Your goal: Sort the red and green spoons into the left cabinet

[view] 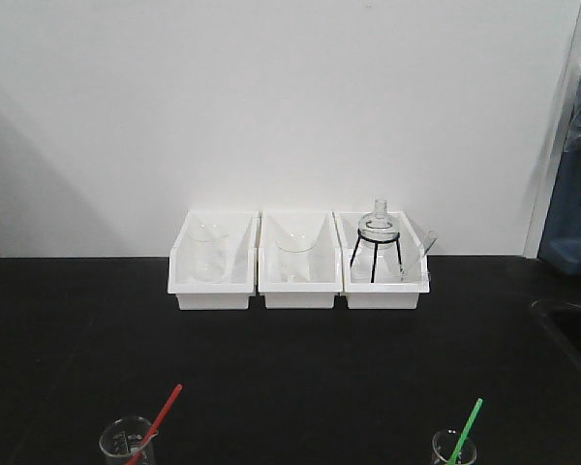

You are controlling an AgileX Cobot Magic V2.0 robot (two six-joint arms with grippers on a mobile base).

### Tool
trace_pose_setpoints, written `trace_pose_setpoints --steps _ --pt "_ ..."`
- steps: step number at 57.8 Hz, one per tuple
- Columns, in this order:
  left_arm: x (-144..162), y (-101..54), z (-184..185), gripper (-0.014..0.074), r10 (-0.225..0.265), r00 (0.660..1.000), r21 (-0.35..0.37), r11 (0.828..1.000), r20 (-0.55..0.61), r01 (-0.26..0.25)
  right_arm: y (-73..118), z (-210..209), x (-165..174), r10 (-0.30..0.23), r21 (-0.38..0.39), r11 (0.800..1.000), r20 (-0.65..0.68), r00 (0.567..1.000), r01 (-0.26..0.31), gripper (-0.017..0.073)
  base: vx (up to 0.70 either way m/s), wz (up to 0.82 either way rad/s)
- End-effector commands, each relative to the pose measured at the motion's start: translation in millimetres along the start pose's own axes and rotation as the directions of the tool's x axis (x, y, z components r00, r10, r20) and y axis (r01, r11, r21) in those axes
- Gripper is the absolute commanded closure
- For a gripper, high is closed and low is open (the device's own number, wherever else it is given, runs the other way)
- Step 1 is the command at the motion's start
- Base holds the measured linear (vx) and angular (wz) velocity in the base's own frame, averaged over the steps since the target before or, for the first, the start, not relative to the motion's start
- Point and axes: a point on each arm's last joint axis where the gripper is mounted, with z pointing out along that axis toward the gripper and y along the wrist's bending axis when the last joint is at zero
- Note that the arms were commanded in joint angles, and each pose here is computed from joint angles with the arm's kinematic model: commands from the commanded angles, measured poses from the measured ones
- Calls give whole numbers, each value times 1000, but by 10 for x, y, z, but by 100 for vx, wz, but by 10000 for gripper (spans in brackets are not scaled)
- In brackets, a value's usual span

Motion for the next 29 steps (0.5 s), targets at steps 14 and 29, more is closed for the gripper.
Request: trace_pose_setpoints --steps 14,29 --pt "-850 -70 -122 600 -74 939 59 997 335 57 -19 49 -605 25 8 1000 83 996 -26 564 0 0" --pt "-951 -63 59 600 -6 996 4 1000 87 6 -33 335 -900 -71 10 997 -49 996 72 552 0 0"
